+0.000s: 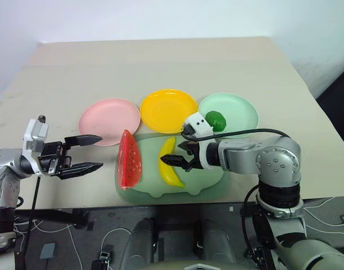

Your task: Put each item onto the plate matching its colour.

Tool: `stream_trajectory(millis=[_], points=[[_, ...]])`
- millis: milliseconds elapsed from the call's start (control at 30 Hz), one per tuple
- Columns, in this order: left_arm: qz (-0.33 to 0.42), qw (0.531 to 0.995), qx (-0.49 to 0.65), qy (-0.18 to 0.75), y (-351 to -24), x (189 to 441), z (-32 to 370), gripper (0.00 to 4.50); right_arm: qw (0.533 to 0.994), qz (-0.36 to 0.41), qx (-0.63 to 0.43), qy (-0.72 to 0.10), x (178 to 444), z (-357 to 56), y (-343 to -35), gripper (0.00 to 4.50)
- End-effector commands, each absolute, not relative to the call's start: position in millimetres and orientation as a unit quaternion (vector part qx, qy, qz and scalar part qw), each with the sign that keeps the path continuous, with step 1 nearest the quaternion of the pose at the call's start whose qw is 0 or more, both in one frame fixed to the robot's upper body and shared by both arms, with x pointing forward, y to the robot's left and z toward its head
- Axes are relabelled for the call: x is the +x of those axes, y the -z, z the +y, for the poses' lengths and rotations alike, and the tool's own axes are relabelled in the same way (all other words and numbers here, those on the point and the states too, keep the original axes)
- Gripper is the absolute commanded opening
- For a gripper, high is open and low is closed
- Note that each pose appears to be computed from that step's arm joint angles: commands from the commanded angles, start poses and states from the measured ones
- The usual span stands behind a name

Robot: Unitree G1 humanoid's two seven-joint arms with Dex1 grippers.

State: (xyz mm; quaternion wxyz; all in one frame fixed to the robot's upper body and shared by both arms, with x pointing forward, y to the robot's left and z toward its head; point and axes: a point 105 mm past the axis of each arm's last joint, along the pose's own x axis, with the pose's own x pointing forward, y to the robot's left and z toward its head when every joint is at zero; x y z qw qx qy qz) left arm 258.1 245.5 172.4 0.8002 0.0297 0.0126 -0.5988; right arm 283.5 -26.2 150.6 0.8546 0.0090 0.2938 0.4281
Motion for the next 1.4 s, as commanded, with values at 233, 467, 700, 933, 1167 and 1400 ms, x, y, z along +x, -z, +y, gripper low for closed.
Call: stream_trajectory(millis=[233, 467, 700, 933, 1167, 1400], points=[[0.011, 0.781, 0.049, 0.622, -182.7, 256.7, 237.5, 4.5, 0.855, 0.318, -0.008, -0.409, 283.5, -8.9, -143.6, 4.46], [0.003, 0.777, 0.065, 0.626, -192.4, 260.7, 235.2, 4.5, 0.861, 0.33, -0.054, -0.384, 286.2, -7.7, -134.8, 4.46], [0.002, 0.774, 0.064, 0.63, -192.5, 261.2, 233.1, 4.5, 0.861, 0.337, -0.092, -0.37, 289.6, -10.6, -128.1, 3.87], [-0.003, 0.772, 0.068, 0.632, -193.9, 264.3, 231.3, 4.5, 0.856, 0.344, -0.112, -0.37, 289.3, -14.9, -121.5, 1.64], [-0.005, 0.771, 0.069, 0.633, -193.9, 265.8, 230.9, 4.5, 0.824, 0.352, -0.108, -0.43, 273.0, -28.3, -123.9, 1.62], [-0.007, 0.772, 0.07, 0.631, -195.1, 269.6, 231.7, 4.5, 0.797, 0.3, -0.076, -0.519, 265.5, -27.4, -171.5, 1.62]])
